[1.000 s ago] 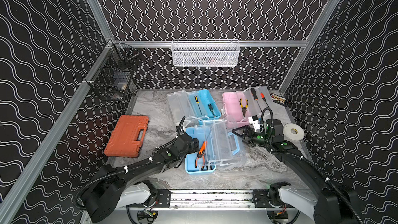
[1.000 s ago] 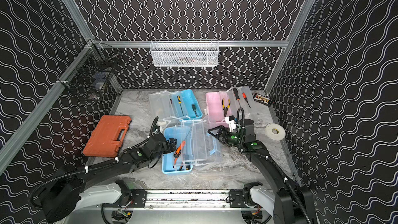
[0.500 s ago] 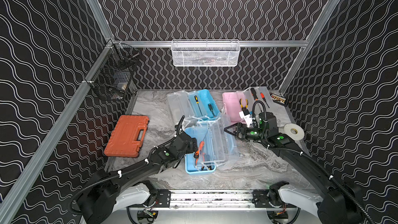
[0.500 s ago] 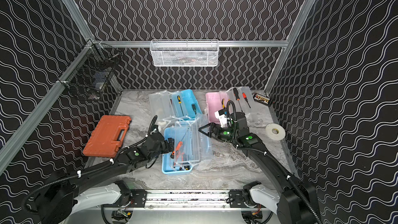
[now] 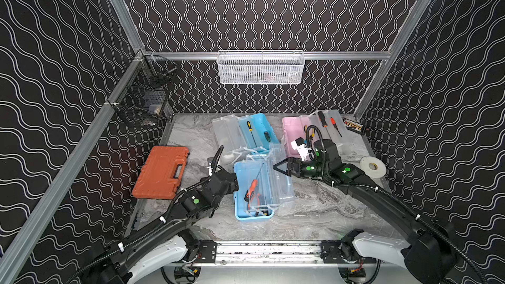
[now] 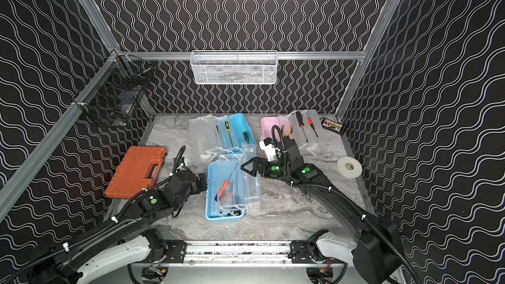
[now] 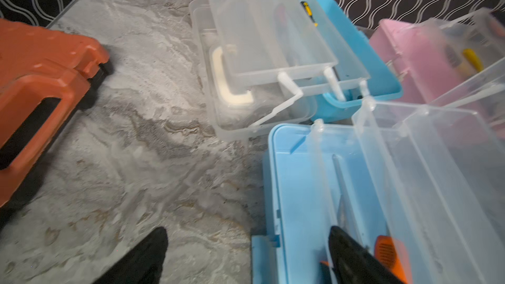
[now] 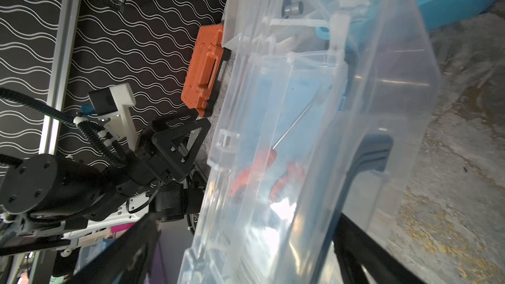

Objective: Close toolboxes
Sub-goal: Close the toolbox lid.

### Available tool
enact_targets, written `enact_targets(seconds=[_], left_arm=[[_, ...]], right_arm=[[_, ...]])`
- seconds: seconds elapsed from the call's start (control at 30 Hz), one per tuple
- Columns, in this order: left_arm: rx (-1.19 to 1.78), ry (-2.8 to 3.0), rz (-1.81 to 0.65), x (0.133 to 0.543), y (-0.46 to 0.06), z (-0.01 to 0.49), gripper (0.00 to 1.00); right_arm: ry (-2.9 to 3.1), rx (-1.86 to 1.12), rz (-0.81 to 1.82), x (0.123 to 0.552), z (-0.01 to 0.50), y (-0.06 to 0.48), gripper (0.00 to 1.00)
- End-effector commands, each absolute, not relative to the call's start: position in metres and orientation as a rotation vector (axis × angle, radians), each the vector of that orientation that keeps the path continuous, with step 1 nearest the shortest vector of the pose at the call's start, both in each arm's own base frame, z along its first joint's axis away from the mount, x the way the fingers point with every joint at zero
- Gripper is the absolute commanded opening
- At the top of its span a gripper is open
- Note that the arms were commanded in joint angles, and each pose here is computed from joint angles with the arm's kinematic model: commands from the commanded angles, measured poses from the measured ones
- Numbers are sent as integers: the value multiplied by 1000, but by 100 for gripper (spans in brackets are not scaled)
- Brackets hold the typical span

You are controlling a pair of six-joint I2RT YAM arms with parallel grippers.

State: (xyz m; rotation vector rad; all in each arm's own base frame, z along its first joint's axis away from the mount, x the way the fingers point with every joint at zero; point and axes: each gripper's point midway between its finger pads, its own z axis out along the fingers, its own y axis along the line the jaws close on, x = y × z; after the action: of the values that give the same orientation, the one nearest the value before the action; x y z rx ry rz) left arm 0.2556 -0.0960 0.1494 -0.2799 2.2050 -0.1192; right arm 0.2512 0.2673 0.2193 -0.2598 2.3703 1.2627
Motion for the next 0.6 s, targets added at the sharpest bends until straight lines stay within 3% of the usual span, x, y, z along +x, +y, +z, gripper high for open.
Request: enact_targets(seconds=[0.0, 0.57], left_arm=[[-330, 2201, -91, 251, -86, 142, 96], [-352, 2212, -111, 239, -78, 128, 97]], right_arm=[[2399, -269, 1139, 255, 212, 268, 99], [2451, -409, 903, 249, 195, 318, 99]])
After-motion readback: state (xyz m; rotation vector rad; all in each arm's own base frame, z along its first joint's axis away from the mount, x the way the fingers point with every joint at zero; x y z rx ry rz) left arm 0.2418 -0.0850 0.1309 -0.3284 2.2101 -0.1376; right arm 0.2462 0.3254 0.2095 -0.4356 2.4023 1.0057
